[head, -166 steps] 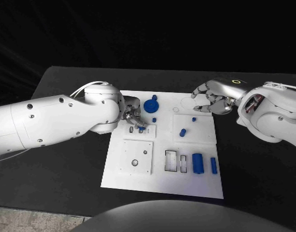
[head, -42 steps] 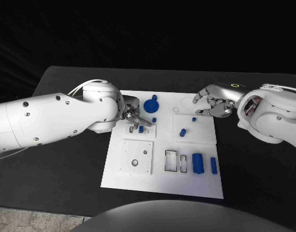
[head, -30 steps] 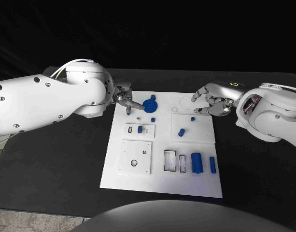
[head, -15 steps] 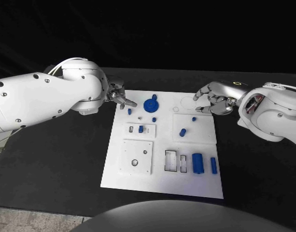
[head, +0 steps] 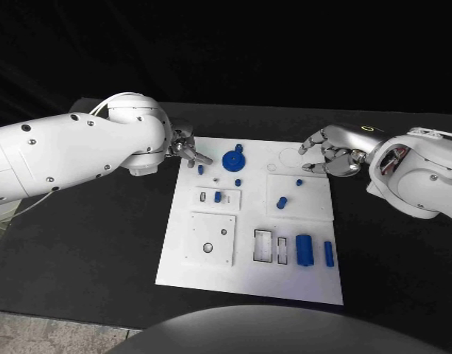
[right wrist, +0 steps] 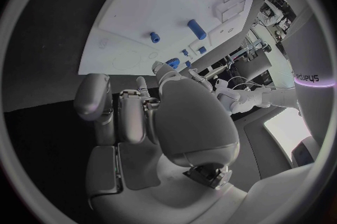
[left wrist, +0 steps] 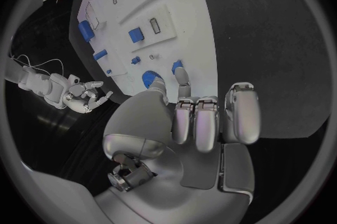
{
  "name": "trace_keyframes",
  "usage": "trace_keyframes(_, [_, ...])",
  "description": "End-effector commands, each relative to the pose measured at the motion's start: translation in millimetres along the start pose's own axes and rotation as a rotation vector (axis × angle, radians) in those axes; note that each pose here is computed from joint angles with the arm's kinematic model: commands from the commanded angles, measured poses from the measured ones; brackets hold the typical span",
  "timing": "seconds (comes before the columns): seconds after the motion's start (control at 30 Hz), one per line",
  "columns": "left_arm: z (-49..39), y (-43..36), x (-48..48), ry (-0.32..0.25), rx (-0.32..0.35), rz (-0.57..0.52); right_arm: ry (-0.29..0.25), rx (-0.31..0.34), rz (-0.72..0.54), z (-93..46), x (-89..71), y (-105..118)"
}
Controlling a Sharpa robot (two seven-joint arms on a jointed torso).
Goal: Assemble the parts on the task board
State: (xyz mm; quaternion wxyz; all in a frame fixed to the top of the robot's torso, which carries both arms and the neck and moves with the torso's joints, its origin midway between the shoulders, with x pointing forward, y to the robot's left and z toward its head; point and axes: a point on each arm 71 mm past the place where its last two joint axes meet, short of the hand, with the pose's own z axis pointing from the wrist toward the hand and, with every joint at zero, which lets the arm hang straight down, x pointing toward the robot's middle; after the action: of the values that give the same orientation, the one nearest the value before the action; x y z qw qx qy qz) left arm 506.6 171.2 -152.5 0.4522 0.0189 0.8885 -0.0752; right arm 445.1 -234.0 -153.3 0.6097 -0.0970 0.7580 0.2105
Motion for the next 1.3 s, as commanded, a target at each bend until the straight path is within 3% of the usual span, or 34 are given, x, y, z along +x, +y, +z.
trace_keyframes(0.03, [3.0, -0.1, 1.8, 0.010, 0.003, -0.016, 0.003, -0.004, 0.000, 0.1, 0.5, 0])
trace_keyframes(0.5, [10.9, -0.5, 4.9, 0.026, -0.006, -0.024, 0.009, 0.001, -0.002, 0.5, 1.3, 0])
trace_keyframes(1.3, [13.5, -0.8, 9.8, 0.061, 0.001, -0.051, 0.018, 0.004, -0.002, 1.2, 3.2, 0])
